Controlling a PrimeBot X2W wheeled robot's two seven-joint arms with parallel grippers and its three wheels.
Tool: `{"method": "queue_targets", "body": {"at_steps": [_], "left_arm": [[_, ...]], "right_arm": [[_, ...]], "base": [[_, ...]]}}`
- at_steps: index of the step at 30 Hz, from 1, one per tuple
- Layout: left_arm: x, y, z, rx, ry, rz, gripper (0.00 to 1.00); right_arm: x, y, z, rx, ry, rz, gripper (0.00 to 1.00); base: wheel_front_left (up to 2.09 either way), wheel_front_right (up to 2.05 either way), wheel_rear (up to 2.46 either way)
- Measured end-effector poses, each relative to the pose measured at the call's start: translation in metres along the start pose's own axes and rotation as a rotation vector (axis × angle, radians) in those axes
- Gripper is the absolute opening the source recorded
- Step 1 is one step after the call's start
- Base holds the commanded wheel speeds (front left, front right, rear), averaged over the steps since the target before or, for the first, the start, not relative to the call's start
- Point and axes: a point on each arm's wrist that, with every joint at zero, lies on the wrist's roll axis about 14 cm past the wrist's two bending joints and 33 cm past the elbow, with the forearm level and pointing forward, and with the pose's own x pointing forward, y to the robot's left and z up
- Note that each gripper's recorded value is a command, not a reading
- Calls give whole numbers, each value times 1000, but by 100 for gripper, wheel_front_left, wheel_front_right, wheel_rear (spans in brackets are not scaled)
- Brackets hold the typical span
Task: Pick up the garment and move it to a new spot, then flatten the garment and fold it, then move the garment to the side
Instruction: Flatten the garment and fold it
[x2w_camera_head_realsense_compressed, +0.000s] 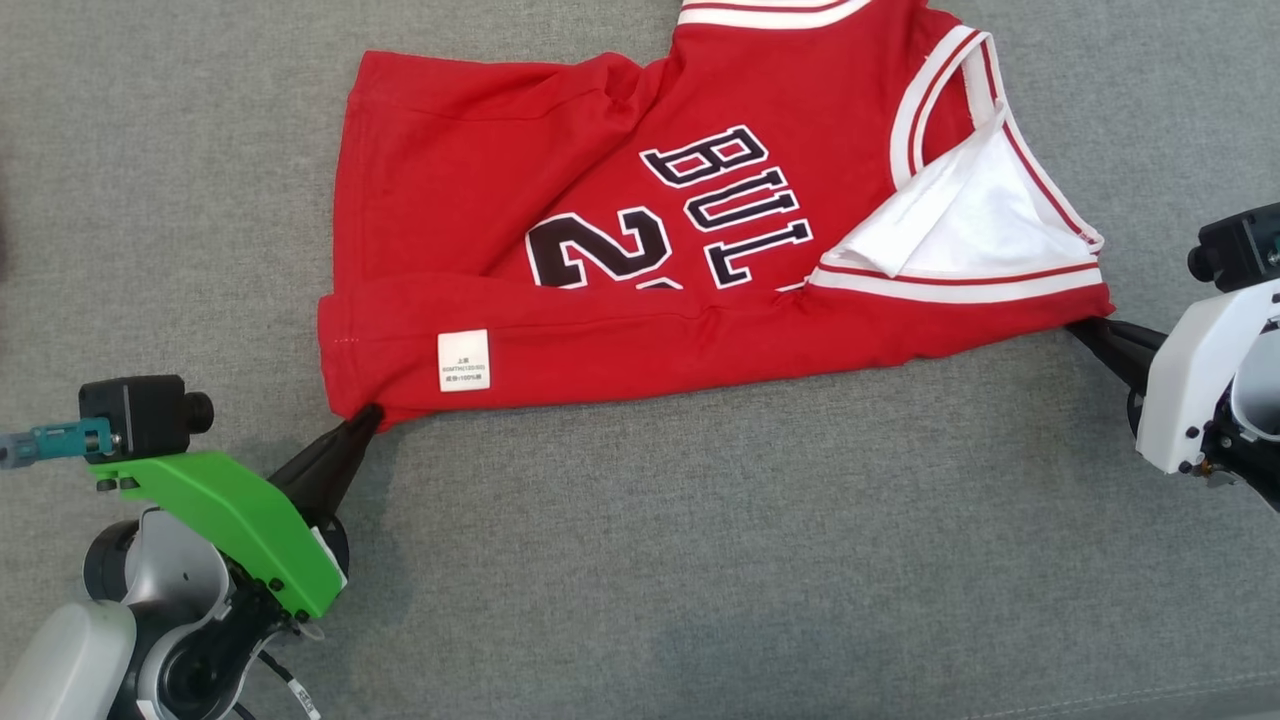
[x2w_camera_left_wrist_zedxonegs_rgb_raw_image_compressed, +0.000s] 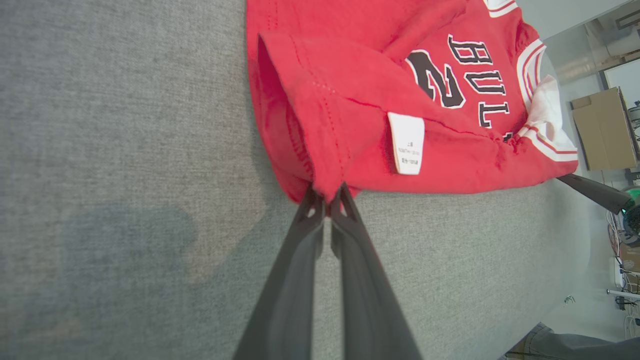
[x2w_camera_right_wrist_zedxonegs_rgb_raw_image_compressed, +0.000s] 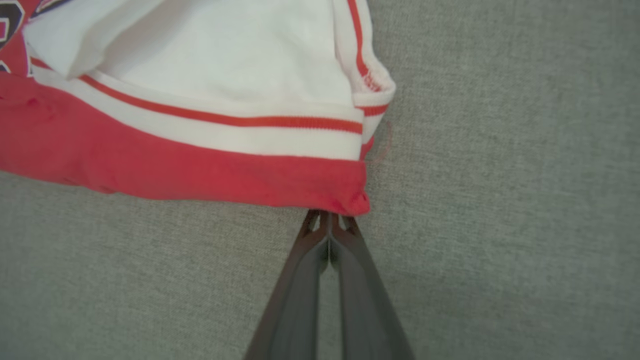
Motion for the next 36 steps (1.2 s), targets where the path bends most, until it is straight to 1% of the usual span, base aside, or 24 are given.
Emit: {"method": "queue_targets", "body": {"at_steps": [2, 3, 4, 5, 12, 19, 20, 21, 22, 23, 27, 32, 34, 36], "left_arm": [[0, 2, 0, 0, 0, 4, 0], [1, 2, 0, -2, 1, 6, 0], [1, 2, 0, -2, 2, 6, 0], [1, 2, 0, -3, 0, 6, 0], [0, 4, -2, -11, 0, 14, 0], [-7, 1, 1, -14, -38, 17, 0], [-8, 1, 4, -22, -58, 22, 2], [-9, 0, 4, -24, -67, 23, 43], [-10, -1, 3, -23, -69, 24, 88], [-12, -1, 2, -29, -77, 24, 100], [-19, -5, -4, -49, -104, 27, 100], [-39, -9, 5, -18, -227, 49, 100], [-49, -11, 7, -10, -277, 58, 100], [-58, -14, 10, 20, -327, 65, 100]], "right_arm": [[0, -3, 1, -6, -6, -10, 0], [0, -5, 1, -6, -11, -16, 40], [0, -7, 2, -4, -15, -23, 83], [1, -8, 2, -5, -15, -27, 100], [-1, -9, 5, -13, -26, -41, 100], [-25, -7, 20, -40, -94, -43, 100], [-29, -6, 20, -44, -100, -44, 100], [-33, -6, 21, -51, -111, -45, 100], [-37, -6, 22, -53, -128, -49, 100], [-41, -5, 23, -51, -143, -50, 100], [-58, -1, 28, -61, -232, -60, 100], [-90, 3, 48, -104, -434, -107, 100], [-101, 4, 50, -119, -491, -129, 100], [-112, 6, 50, -128, -548, -150, 100]], "base": [[0, 0, 0], [0, 0, 0], [0, 0, 0], [0, 0, 0], [0, 0, 0], [0, 0, 0], [0, 0, 0], [0, 0, 0], [0, 0, 0], [0, 0, 0], [0, 0, 0], [0, 0, 0], [0, 0, 0], [0, 0, 0]]}}
